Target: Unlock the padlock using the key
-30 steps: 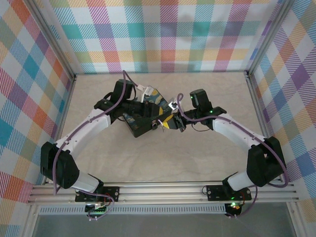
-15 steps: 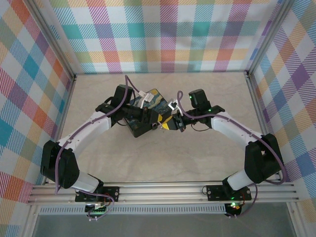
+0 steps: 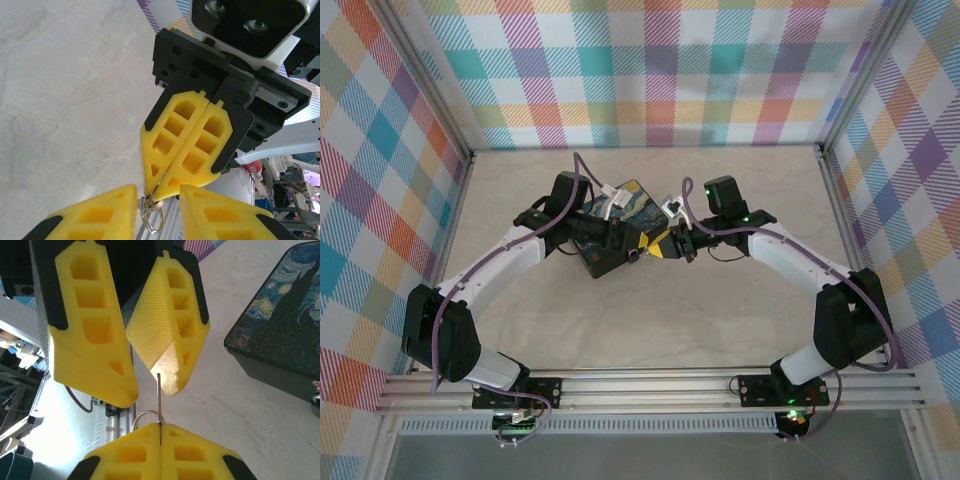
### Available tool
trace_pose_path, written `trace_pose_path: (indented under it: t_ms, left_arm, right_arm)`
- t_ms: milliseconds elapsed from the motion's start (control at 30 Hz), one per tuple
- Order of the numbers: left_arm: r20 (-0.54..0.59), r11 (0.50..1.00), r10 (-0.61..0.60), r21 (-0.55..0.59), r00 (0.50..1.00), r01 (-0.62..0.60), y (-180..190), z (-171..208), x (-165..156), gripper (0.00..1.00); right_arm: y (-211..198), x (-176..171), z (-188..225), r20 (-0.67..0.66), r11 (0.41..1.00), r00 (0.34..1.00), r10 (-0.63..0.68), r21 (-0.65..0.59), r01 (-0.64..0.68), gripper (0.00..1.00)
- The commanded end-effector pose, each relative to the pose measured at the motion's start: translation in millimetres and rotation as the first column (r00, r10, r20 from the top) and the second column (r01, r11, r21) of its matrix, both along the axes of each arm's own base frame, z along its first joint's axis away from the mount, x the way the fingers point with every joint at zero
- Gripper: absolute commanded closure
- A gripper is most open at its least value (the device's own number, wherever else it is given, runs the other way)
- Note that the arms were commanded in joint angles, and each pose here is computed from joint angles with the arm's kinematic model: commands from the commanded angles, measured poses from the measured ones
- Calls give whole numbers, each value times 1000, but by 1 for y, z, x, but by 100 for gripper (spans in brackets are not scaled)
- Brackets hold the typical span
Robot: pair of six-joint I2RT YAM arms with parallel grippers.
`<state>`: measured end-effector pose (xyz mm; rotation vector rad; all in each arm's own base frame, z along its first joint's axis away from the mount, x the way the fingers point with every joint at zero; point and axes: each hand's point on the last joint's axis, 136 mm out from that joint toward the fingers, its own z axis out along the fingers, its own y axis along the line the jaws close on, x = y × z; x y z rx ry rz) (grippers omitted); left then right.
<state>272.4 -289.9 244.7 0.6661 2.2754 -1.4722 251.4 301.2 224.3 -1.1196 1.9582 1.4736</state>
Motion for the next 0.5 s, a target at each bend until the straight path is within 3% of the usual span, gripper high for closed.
trace_pose_path:
  t_ms: [0,100,367,467]
  left_arm:
    - [18,1000,-26,-12,1000,26,-2,2,-3,75]
    - [5,1000,-29,-8,1000,29,-3,-1,-3,86]
    - [-12,999,-39,-1,999,39,-4,-7,-5,88]
    - [-11,999,-48,-2,999,48,-5,-7,-6,100]
  right_arm:
    - [3,-1,13,-6,999,999,34,36,-34,100]
    - [3,-1,12,-7,999,1000,31,34,-30,100]
    - [3,0,10,-16,999,999,31,34,-31,100]
    - [4,0,11,-15,999,999,33,36,-33,100]
